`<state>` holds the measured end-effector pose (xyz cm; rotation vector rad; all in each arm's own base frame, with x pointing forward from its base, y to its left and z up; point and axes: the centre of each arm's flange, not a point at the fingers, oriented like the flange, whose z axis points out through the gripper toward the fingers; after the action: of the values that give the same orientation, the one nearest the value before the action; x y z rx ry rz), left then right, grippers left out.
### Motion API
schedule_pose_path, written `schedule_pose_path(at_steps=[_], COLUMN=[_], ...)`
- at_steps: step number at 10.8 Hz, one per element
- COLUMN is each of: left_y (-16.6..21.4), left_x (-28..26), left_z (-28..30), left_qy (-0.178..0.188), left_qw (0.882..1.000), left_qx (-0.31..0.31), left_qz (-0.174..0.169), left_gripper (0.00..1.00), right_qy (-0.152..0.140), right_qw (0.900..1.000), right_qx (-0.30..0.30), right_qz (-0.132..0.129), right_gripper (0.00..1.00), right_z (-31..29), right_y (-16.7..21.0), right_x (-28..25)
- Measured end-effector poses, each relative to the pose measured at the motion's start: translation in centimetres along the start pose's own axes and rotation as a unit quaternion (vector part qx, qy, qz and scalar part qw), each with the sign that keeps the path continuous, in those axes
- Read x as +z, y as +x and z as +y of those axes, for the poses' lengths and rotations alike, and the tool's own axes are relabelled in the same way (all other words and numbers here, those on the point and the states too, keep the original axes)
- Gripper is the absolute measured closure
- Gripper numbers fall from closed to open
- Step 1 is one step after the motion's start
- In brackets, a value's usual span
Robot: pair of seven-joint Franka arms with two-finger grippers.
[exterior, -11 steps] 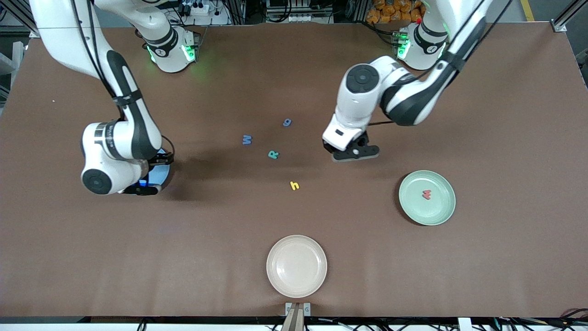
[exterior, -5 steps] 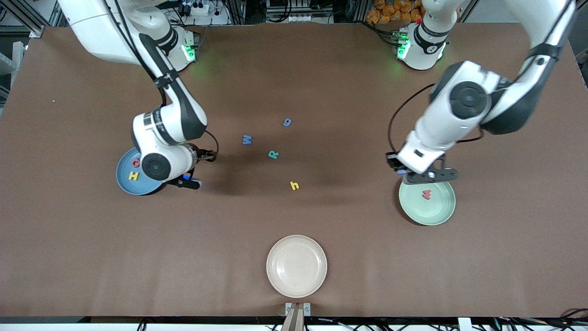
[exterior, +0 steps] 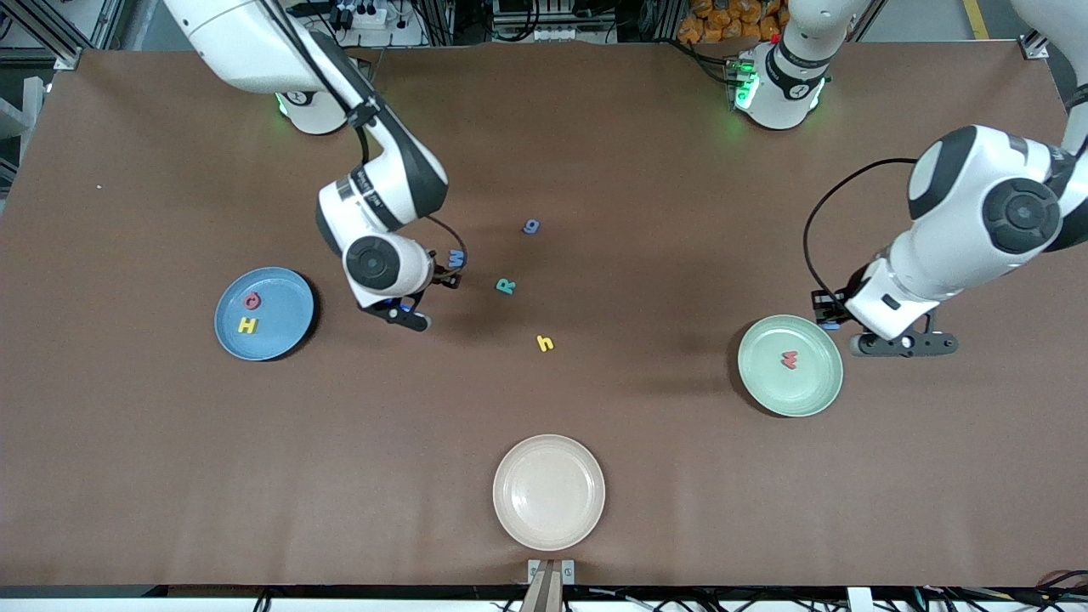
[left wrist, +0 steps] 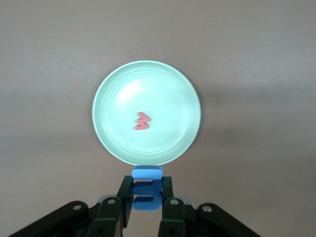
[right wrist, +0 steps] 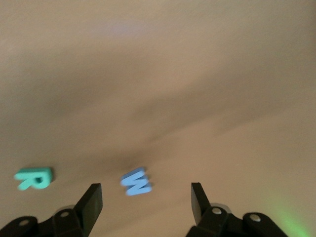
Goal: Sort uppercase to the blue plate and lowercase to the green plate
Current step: 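Open the left gripper over the green plate while the right gripper grasps W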
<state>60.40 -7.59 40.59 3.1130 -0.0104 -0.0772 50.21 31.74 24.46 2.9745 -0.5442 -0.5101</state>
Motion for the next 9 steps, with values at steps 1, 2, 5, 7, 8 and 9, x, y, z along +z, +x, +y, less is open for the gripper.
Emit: schedule_pose_path(at_steps=[1,2,5,7,8,9], left_y=[0.2,0.5,1.1,1.7,2.0,2.2], left_x=[0.9,2.0,5.6,8.4,9.8,11.1], left_z=[-1.7,-3.2,-5.6,-6.0,-5.8,-5.0], left_qy=[-0.004,-0.009,-0.032,-0.032,-0.033,-0.034], left_qw=[1.0,1.0,0.998,0.998,0.998,0.998], left_qx=[-0.006,-0.014,-0.028,-0.024,-0.028,-0.034], left_qz=[-0.009,-0.019,-0.042,-0.039,-0.039,-0.041], left_gripper=[0.73,0.73,0.73,0.73,0.73,0.73], right_qy=[0.01,0.022,0.063,0.075,0.084,0.093], right_qw=[1.0,0.999,0.995,0.994,0.992,0.991], right_qx=[-0.002,-0.002,-0.008,-0.013,-0.017,-0.021], right_qz=[0.011,0.026,0.071,0.081,0.089,0.097], right_gripper=[0.19,0.19,0.2,0.21,0.21,0.22], right_z=[0.2,0.7,2.3,2.2,2.1,2.1], right_y=[-0.8,-1.4,-3.4,-4.5,-5.0,-5.5], right_x=[0.3,0.9,3.6,4.6,4.9,5.5])
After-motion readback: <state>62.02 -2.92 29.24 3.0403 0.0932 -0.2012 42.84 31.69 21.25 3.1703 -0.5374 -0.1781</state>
